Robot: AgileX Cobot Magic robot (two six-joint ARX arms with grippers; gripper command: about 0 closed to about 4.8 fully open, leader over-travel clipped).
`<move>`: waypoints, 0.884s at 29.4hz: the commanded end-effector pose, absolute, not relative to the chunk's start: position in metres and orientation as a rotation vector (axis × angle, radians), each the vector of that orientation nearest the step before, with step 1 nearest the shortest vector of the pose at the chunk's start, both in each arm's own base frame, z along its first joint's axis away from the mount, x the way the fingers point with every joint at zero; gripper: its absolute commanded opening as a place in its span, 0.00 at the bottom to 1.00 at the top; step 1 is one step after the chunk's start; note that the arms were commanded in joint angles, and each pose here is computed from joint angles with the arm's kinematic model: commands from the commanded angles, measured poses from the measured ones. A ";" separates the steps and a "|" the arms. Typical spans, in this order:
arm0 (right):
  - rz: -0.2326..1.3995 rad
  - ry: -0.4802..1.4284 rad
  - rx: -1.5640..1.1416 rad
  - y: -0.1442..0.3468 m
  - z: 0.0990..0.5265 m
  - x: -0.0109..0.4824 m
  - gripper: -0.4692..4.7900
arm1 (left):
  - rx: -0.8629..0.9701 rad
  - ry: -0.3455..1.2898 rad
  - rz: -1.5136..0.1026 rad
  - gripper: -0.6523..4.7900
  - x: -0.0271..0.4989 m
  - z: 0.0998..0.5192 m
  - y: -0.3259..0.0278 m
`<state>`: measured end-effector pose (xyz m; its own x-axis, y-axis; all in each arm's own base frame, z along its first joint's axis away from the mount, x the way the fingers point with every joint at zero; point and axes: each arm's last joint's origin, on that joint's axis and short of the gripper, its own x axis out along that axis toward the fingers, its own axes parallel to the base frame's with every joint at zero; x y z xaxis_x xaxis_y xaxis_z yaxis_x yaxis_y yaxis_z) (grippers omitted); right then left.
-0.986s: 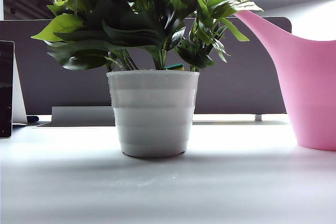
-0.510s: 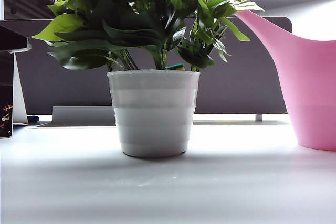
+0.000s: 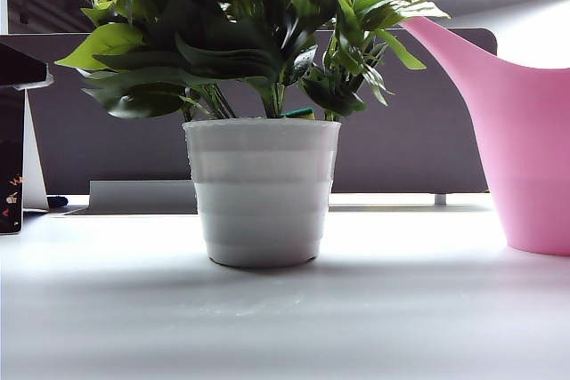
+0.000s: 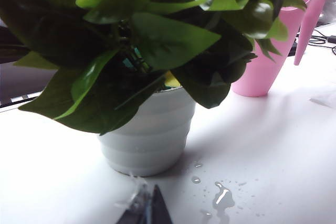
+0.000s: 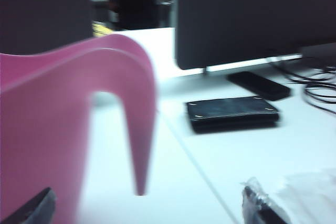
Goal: Pick up the watering can from the table, water the potted plant, and put the can back.
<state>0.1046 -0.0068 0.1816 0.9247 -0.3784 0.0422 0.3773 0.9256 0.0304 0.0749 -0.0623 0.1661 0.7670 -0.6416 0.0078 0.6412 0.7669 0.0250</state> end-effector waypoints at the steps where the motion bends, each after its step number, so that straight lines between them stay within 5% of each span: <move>1: -0.355 -0.054 0.004 -0.013 0.184 0.115 0.94 | 0.015 -0.026 -0.696 0.11 0.075 0.167 -0.062; 26: -0.270 0.050 0.060 -0.060 0.180 0.202 0.94 | 0.015 -0.026 -0.696 0.11 0.075 0.167 -0.062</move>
